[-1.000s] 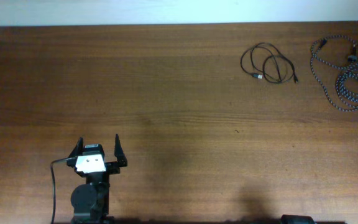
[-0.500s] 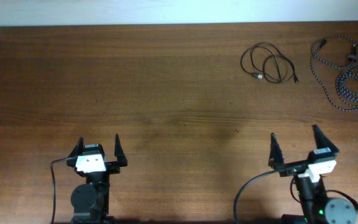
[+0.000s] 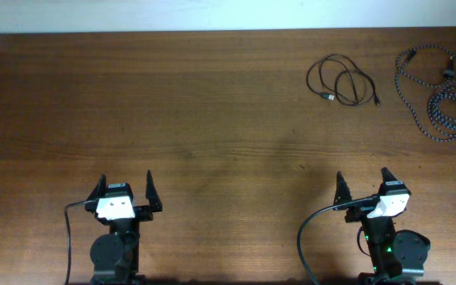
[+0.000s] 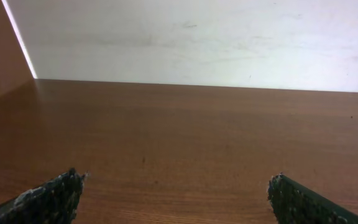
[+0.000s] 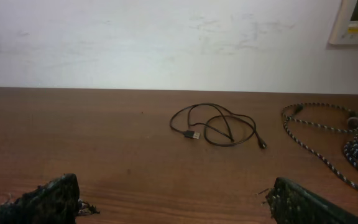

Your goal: Untangle cables

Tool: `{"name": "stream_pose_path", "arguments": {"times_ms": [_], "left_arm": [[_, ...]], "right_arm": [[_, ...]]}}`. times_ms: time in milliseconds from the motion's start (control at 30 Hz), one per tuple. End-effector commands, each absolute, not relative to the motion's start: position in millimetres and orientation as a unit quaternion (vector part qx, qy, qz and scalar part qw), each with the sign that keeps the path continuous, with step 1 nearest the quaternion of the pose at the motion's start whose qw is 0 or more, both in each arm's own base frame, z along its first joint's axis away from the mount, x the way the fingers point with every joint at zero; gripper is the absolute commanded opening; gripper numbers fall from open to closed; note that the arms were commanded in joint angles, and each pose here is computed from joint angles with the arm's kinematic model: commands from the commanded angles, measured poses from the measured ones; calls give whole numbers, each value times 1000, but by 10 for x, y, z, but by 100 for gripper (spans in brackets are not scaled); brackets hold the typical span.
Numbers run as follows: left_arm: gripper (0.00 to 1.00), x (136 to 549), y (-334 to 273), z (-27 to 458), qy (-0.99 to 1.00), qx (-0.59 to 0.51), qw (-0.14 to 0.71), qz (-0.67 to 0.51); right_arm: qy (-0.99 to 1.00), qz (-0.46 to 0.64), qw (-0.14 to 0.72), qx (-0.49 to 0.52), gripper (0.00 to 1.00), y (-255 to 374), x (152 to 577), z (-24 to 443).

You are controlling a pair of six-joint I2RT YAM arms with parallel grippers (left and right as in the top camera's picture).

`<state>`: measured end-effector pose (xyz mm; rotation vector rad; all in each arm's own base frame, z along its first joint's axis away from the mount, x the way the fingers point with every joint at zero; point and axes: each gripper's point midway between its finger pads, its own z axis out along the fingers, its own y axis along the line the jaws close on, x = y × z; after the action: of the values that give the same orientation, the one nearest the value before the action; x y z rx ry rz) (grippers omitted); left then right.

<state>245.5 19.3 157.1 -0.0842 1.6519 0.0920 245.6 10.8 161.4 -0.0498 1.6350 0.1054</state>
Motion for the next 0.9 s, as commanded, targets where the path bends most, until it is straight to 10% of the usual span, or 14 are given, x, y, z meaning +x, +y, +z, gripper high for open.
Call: {"name": "stream_pose_path", "arguments": {"times_ms": [0,867], "left_arm": [[99,2455,195,1559,735,-32,676,46],[99,2455,195,1559,735,-32,676,46]], "right_arm": [[735,46,676,-14,99,82,2463,1553],[728,43,684,-13,99,71,2455,1599]]}}
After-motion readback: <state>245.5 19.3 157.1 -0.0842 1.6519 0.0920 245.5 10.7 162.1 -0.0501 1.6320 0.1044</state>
